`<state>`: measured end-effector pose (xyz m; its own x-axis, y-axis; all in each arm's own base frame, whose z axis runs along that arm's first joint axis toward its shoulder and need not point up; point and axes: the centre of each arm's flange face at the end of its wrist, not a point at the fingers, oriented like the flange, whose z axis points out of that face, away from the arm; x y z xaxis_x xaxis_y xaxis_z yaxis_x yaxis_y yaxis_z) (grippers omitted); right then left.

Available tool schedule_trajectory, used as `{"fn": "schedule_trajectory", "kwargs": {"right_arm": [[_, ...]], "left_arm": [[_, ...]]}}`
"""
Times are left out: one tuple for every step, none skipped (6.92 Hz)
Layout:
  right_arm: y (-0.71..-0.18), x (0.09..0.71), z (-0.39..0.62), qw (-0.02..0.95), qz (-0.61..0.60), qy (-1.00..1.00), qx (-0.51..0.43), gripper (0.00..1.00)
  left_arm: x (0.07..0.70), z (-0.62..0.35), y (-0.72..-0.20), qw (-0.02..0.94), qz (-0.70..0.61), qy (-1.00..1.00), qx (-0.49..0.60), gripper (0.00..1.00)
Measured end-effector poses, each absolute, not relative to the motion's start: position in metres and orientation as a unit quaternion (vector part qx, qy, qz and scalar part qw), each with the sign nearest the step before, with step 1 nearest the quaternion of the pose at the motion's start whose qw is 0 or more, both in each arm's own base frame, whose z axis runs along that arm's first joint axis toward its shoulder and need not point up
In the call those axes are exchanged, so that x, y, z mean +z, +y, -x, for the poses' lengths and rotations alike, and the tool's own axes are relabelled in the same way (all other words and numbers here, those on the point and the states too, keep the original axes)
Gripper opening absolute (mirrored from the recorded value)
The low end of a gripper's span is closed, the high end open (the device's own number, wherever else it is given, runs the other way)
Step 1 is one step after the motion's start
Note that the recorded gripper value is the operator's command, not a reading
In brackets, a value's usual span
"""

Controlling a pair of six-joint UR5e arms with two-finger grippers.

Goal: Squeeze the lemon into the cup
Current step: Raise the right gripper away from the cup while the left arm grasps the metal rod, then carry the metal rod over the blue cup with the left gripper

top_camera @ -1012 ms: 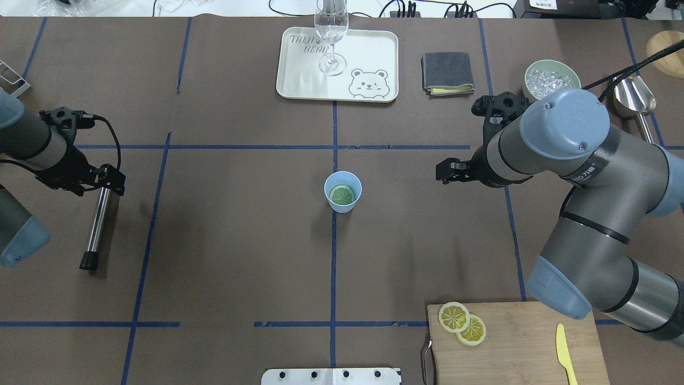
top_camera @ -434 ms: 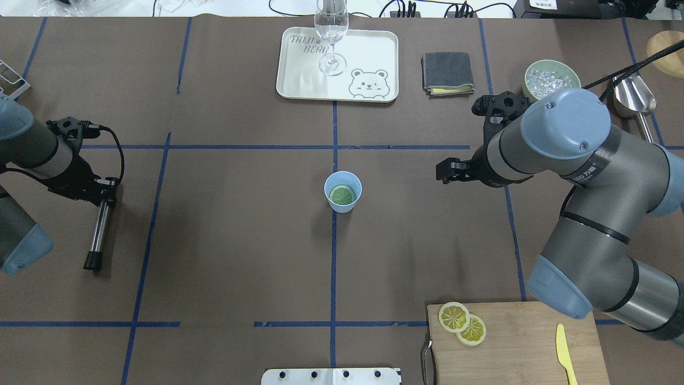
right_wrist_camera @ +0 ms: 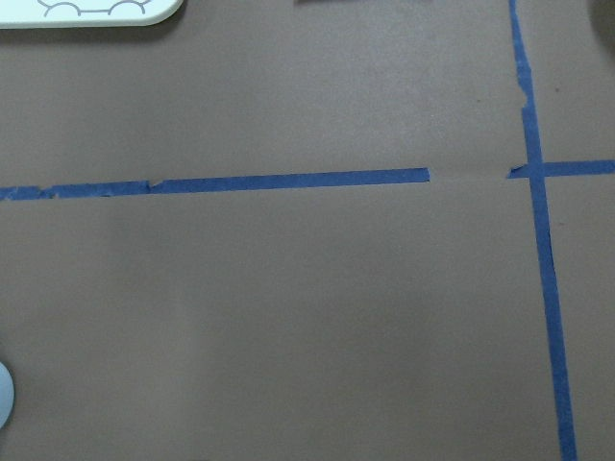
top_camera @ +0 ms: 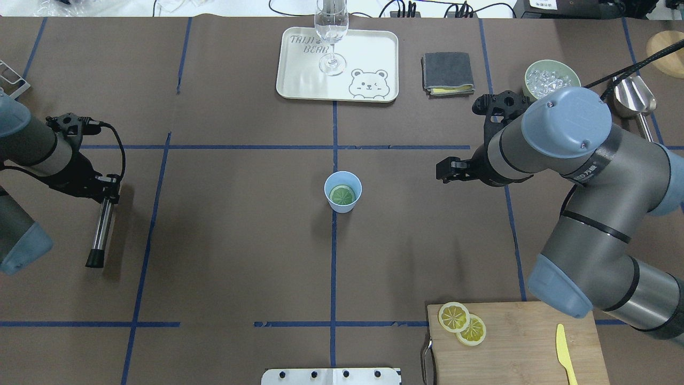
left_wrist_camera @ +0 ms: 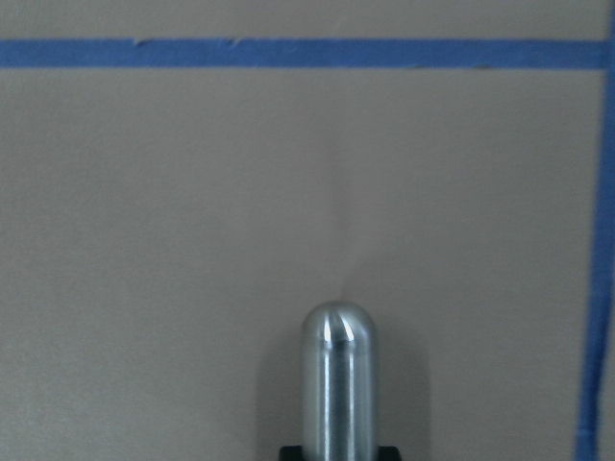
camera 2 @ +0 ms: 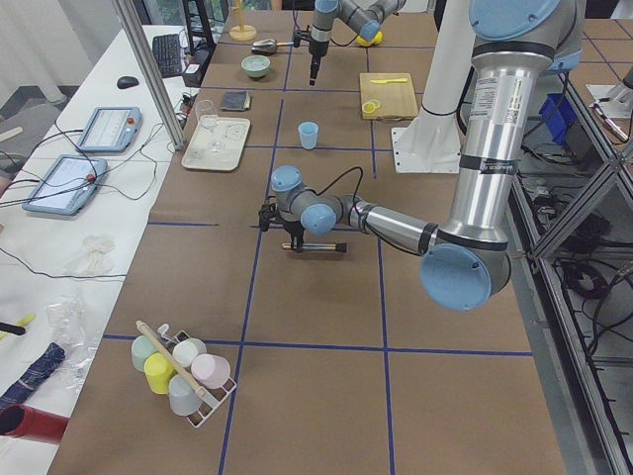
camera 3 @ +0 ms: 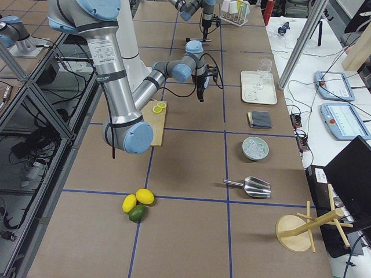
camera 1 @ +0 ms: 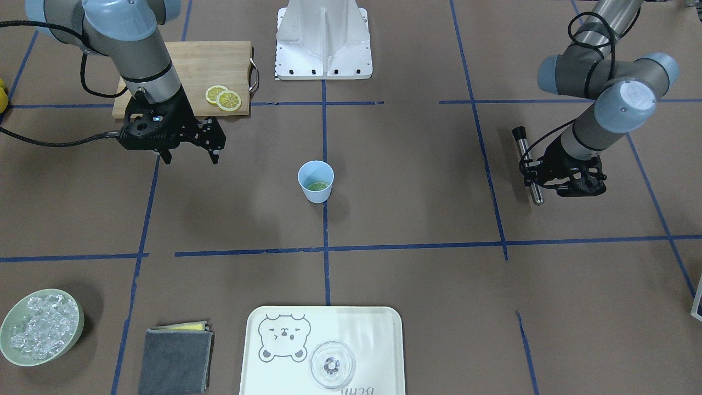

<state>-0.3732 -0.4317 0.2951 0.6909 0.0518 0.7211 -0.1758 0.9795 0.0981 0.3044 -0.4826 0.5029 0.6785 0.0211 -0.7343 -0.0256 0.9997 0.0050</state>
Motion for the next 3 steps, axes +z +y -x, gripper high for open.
{"fn": "schedule_trajectory", "kwargs": {"right_arm": [[-0.435, 0.293, 0.368, 0.914, -0.077, -0.393, 0.066, 1.00], [-0.440, 0.293, 0.362, 0.913, -0.075, -0.395, 0.070, 1.00], [-0.446, 0.294, 0.353, 0.913, -0.077, -0.394, 0.077, 1.00]], "left_arm": [[0.467, -0.298, -0.482, 0.910, -0.030, 0.412, 0.015, 0.00], [0.425, -0.294, -0.483, 0.903, -0.068, 0.424, 0.010, 0.00], [0.372, -0.289, -0.485, 0.892, -0.111, 0.439, -0.008, 0.00]]}}
